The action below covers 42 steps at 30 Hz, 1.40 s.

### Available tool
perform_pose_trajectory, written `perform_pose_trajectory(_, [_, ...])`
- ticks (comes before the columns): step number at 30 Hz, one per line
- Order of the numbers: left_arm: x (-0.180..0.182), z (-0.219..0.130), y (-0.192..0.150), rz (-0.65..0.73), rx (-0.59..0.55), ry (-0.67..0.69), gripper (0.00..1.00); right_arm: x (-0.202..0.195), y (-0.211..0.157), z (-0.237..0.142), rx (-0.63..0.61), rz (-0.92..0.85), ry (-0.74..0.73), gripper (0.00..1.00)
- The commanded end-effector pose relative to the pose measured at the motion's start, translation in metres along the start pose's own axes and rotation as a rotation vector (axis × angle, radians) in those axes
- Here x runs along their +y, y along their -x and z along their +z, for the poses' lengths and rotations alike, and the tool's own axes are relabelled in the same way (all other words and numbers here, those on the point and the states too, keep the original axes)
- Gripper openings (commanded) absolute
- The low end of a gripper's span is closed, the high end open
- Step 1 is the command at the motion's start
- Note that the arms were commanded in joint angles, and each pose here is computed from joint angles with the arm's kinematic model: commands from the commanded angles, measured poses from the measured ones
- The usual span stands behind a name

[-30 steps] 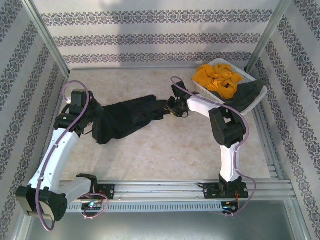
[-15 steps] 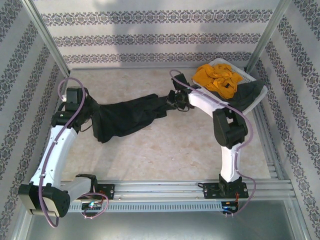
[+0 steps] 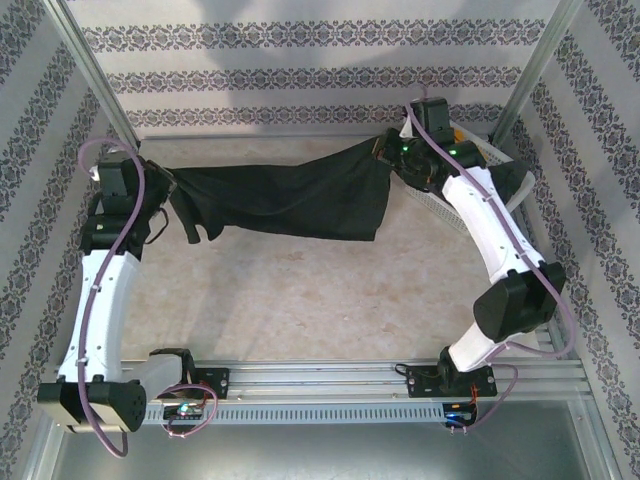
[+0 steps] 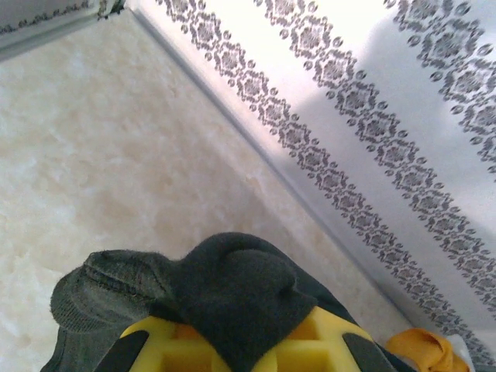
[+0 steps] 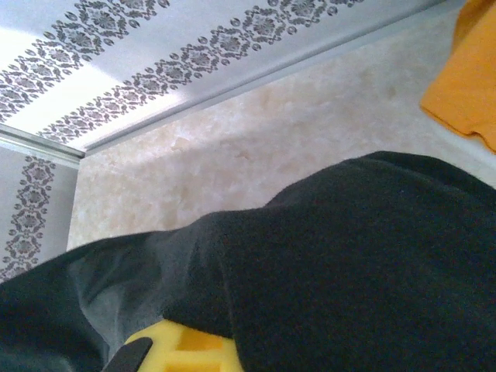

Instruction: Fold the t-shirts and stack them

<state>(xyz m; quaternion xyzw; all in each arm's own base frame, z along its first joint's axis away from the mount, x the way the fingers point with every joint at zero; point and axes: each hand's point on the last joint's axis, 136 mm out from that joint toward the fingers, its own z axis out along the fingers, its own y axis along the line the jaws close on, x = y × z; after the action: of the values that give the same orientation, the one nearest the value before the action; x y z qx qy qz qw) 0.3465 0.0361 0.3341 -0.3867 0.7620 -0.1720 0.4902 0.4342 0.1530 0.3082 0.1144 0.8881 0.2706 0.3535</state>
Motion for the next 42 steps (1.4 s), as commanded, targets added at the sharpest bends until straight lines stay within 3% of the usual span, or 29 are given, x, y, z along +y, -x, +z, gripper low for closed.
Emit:
perform_pose_trajectory(1, [-0.017, -0.03, 0.034, -0.027, -0.143, -0.077, 0.0, 0.002, -0.002, -0.036, -0.023, -0.053, 0.011, 0.0])
perform_pose_trajectory(7, [-0.012, -0.057, 0.034, -0.047, -0.211, -0.132, 0.0, 0.015, -0.021, -0.084, -0.112, -0.112, 0.138, 0.0])
perform_pose_trajectory(11, [0.007, -0.053, 0.015, -0.052, -0.168, -0.09, 0.0, 0.003, -0.041, -0.084, -0.093, -0.1, 0.127, 0.0])
perform_pose_trajectory(16, [0.031, -0.025, -0.014, -0.083, -0.084, -0.04, 0.0, -0.026, -0.035, -0.024, -0.033, -0.05, 0.024, 0.0])
perform_pose_trajectory(20, [0.046, 0.007, -0.036, -0.083, -0.011, 0.001, 0.0, -0.05, -0.034, 0.062, 0.089, 0.019, -0.054, 0.01])
perform_pose_trajectory(23, [0.052, 0.024, -0.053, -0.09, 0.058, 0.018, 0.0, -0.067, -0.042, 0.109, 0.199, 0.058, -0.107, 0.33])
perform_pose_trajectory(25, [0.052, 0.031, -0.061, -0.096, 0.098, 0.016, 0.0, -0.072, -0.043, 0.12, 0.228, 0.077, -0.126, 0.42])
perform_pose_trajectory(28, [0.055, 0.033, -0.071, -0.111, 0.138, 0.013, 0.0, -0.077, -0.045, 0.103, 0.216, 0.092, -0.172, 0.52])
perform_pose_trajectory(31, [0.063, 0.029, -0.079, -0.115, 0.158, 0.036, 0.0, -0.095, -0.074, 0.069, 0.215, 0.122, -0.272, 0.52])
perform_pose_trajectory(36, [0.074, 0.024, -0.091, -0.114, 0.191, 0.067, 0.0, -0.115, -0.185, 0.028, 0.355, 0.047, -0.376, 0.51])
perform_pose_trajectory(39, [0.079, 0.023, -0.096, -0.11, 0.205, 0.08, 0.0, -0.127, -0.239, 0.023, 0.452, 0.015, -0.423, 0.52])
perform_pose_trajectory(42, [0.082, 0.023, -0.099, -0.107, 0.212, 0.088, 0.0, -0.138, -0.266, 0.03, 0.507, 0.046, -0.451, 0.54])
